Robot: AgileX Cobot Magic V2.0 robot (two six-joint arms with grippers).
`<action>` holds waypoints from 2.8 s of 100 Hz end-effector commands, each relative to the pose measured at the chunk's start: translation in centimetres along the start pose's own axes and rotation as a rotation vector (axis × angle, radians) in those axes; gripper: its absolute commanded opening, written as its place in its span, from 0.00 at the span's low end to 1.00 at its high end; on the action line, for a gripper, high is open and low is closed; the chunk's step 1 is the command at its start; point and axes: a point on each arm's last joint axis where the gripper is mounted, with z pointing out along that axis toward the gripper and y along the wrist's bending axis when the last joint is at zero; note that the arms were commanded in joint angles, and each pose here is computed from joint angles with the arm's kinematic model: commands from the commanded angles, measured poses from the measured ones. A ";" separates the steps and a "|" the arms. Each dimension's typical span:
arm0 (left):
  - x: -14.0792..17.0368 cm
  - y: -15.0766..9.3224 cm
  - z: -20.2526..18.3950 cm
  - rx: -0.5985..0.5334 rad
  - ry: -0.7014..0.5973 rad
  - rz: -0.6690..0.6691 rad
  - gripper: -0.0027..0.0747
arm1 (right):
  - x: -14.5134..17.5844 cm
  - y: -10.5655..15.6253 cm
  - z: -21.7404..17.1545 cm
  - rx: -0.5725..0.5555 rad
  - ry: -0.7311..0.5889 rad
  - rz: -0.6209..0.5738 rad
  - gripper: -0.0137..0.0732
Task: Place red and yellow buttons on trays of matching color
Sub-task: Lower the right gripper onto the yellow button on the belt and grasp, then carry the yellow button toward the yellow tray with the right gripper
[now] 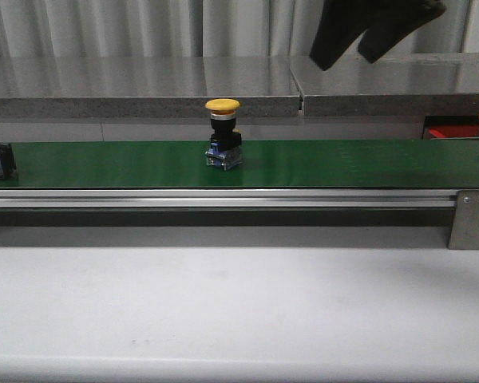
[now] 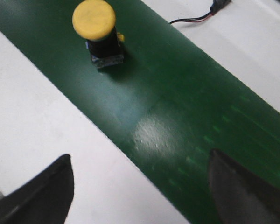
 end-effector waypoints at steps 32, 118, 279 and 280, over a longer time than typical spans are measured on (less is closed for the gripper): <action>-1.3 0.0 -0.2 0.001 -0.083 -0.012 0.01 | -4.5 0.6 4.0 -0.004 -0.088 -0.068 0.83; -1.3 0.0 -0.2 0.001 -0.083 -0.012 0.01 | -5.1 -0.1 7.0 0.031 -0.135 -0.060 0.82; -1.3 0.0 -0.2 0.001 -0.083 -0.012 0.01 | 22.1 -14.2 -15.6 0.748 -0.148 0.940 0.31; -1.3 0.0 -0.2 0.001 -0.083 -0.012 0.01 | 22.2 -14.3 -15.5 0.753 -0.152 0.941 0.31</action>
